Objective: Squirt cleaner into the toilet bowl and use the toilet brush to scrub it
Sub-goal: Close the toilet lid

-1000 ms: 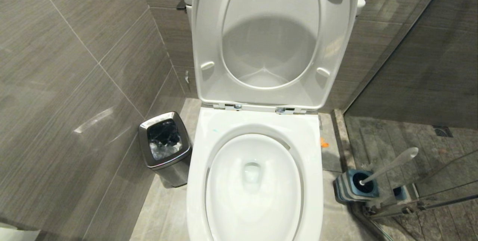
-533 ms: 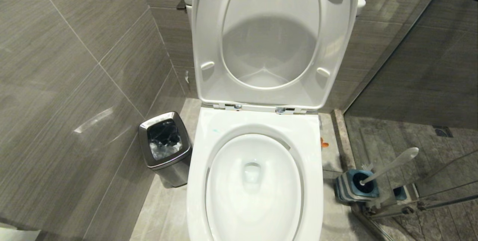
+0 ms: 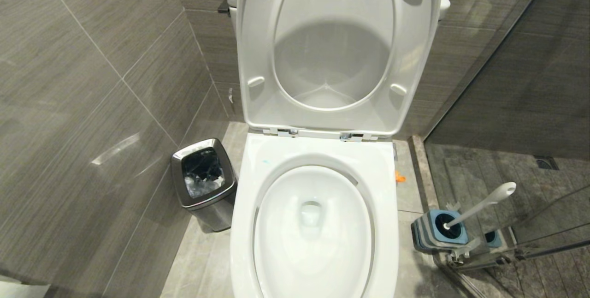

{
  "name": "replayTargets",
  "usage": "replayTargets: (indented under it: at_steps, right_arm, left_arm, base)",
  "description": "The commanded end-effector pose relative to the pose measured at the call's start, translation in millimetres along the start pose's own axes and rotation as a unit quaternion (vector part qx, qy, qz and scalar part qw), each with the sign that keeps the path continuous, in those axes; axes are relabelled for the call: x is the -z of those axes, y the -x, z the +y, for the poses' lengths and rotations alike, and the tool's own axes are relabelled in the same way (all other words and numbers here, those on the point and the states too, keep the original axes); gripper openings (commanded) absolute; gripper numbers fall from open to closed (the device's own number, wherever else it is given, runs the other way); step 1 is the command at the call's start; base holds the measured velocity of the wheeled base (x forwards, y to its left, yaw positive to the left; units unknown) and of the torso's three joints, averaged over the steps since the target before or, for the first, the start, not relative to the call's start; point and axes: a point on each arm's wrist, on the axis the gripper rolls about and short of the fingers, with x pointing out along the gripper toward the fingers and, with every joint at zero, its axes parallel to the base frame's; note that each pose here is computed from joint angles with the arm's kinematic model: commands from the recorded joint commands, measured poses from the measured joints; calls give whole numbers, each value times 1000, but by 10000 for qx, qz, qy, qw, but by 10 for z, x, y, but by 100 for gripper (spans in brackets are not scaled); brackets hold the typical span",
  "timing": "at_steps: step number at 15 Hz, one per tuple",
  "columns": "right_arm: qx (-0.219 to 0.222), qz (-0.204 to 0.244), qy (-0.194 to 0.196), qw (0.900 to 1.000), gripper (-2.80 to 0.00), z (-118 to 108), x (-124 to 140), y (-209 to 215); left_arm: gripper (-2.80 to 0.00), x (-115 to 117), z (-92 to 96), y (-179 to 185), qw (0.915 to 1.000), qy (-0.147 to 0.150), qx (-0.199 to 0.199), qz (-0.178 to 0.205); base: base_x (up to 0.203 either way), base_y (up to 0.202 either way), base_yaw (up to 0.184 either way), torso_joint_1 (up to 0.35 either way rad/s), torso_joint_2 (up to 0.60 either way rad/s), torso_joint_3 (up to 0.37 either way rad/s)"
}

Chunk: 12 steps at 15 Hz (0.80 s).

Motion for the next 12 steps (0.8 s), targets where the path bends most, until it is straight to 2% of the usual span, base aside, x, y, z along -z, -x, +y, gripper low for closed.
replayTargets:
  at_steps: [1,2,6,10,12]
  right_arm:
    - [626,-591,-32,9963,-280,21,339,651]
    - [769,-693,-66,9946,-280,27,479,781]
    - [800,-889,-242,9925,-280,45,940,1093]
    - [727,-955,-146,9927,-280,24,1394,1310]
    - [692,-841,-70,9940,-280,-9,1638,1365]
  left_arm:
    - [-280,-1,0,-1,10000,-1,4,2]
    - [-280,-1,0,-1,10000,-1,-3,3]
    - [-280,0,-1,-1,10000,7,5,10]
    - [-280,0,-1,-1,10000,16,5,10]
    - [-280,0,-1,-1,10000,15,5,10]
  base:
    - [0,0,0,0,0,0]
    - [0,0,0,0,0,0]
    - [0,0,0,0,0,0]
    - [0,0,0,0,0,0]
    - [0,0,0,0,0,0]
